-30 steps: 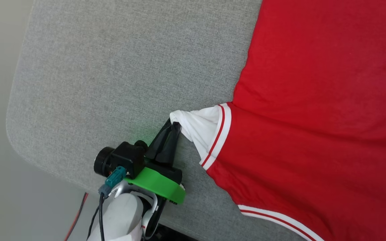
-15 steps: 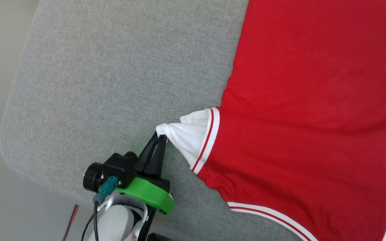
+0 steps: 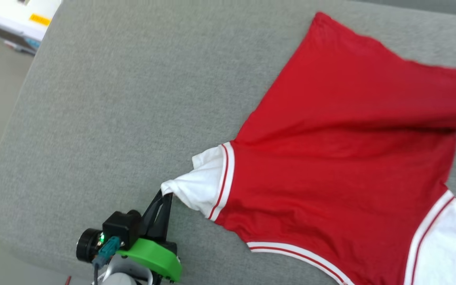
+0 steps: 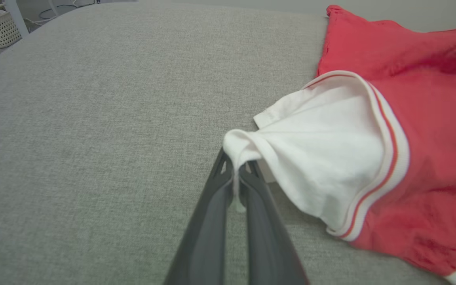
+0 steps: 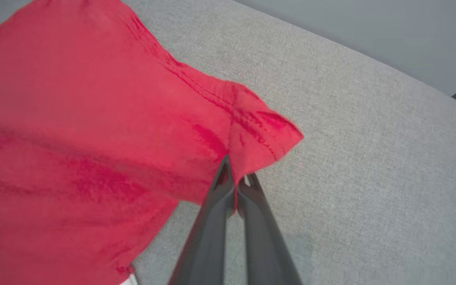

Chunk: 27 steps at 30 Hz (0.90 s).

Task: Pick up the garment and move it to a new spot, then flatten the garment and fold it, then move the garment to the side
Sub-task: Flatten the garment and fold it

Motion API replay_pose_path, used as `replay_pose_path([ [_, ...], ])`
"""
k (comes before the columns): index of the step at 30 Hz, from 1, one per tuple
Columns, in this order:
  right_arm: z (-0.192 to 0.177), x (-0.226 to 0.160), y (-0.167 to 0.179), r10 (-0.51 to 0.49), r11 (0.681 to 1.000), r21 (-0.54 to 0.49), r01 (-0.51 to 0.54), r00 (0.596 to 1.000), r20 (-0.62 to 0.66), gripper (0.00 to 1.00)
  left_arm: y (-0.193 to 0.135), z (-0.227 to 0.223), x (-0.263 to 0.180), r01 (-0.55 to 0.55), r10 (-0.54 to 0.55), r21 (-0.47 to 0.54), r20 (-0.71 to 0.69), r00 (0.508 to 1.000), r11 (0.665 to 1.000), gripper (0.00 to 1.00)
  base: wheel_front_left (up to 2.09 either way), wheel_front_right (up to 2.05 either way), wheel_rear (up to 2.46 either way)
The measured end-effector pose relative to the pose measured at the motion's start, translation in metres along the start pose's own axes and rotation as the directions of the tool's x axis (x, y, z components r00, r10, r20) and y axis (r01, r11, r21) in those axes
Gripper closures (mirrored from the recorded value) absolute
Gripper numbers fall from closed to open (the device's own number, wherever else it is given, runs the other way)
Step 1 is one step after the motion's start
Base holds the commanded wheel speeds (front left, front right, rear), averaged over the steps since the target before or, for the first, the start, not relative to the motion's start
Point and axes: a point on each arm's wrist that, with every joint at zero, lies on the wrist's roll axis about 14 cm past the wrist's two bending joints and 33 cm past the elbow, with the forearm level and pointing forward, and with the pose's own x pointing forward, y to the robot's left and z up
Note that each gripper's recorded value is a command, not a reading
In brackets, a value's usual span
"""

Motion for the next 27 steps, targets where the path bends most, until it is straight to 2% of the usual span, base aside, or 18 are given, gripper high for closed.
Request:
replay_pose_path([
  [7, -0.067, -0.058, -0.007, -0.048, 0.997, 0.051, 0.051, 0.997, -0.062, 1.00, -0.007, 0.007, -0.006, 0.029, -0.029, 0.004, 0.023, 0.999, 1.000, 1.00, 0.00, 0.00, 0.00],
  [15, -0.162, -0.107, 0.006, -0.072, 0.972, 0.206, 0.109, 0.981, -0.181, 1.00, -0.015, 0.013, -0.009, 0.069, -0.070, 0.014, 0.040, 0.997, 0.998, 1.00, 0.00, 0.00, 0.00],
  [21, -0.233, -0.120, 0.036, -0.029, 0.940, 0.315, 0.134, 0.949, -0.315, 1.00, -0.018, 0.014, -0.008, 0.078, -0.078, 0.012, 0.042, 0.996, 0.997, 1.00, 0.00, 0.00, 0.00],
  [24, -0.252, -0.119, 0.048, -0.003, 0.923, 0.359, 0.136, 0.937, -0.349, 1.00, -0.017, 0.013, -0.009, 0.076, -0.076, 0.013, 0.037, 0.996, 0.997, 1.00, 0.00, 0.00, 0.00],
  [27, -0.256, -0.117, 0.048, -0.014, 0.921, 0.361, 0.149, 0.937, -0.349, 1.00, -0.016, 0.011, -0.009, 0.075, -0.076, 0.012, 0.032, 0.997, 0.997, 1.00, 0.00, 0.00, 0.00],
])
